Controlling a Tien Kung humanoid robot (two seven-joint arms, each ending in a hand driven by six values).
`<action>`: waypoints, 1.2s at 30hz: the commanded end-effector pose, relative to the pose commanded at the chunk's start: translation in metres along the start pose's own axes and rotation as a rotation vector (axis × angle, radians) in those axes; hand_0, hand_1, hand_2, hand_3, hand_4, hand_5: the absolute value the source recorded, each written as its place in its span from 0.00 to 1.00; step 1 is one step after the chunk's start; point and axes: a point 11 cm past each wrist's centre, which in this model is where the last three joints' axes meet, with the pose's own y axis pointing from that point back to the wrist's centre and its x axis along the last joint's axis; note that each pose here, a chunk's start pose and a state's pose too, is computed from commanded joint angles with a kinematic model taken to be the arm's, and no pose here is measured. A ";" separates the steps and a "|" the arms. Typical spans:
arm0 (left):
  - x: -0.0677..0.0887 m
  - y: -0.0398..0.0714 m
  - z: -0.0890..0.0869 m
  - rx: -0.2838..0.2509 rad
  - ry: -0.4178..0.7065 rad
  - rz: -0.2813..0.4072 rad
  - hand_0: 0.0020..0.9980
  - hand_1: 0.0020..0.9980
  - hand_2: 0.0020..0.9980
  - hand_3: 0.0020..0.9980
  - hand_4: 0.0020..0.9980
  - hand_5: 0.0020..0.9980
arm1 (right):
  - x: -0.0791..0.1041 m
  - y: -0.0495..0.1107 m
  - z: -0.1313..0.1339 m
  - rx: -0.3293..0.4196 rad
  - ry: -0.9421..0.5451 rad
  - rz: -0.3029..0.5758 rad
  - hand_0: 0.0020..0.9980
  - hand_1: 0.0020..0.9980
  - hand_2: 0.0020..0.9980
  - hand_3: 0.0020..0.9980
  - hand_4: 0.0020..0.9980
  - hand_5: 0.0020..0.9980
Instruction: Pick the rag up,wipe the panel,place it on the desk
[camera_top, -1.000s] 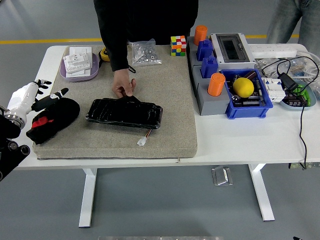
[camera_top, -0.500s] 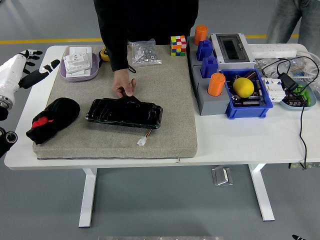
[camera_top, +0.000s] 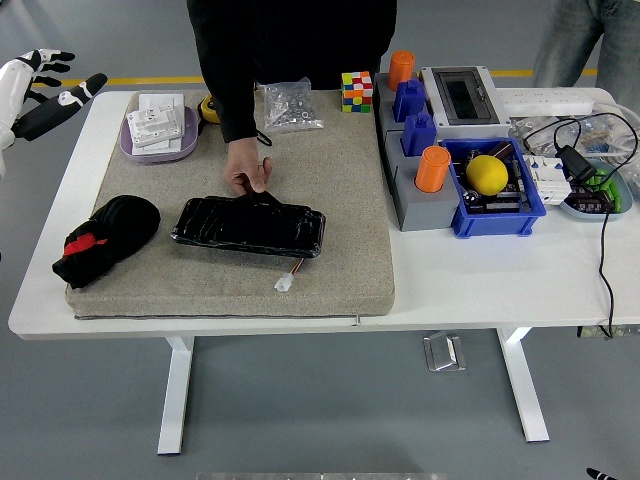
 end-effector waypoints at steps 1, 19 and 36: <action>0.002 0.000 0.001 -0.003 0.003 0.002 0.50 0.71 0.79 0.83 1.00 1.00 | 0.000 0.000 0.000 -0.001 0.000 0.000 0.78 0.66 0.72 0.63 1.00 0.55; 0.021 0.002 0.013 -0.028 0.060 0.036 0.50 0.70 0.78 0.82 1.00 1.00 | -0.001 0.000 0.001 -0.001 -0.002 -0.003 0.78 0.66 0.72 0.63 1.00 0.56; 0.033 0.008 0.013 -0.028 0.074 0.072 0.49 0.70 0.77 0.82 1.00 1.00 | -0.004 -0.001 0.002 -0.007 0.012 -0.007 0.78 0.66 0.72 0.63 1.00 0.56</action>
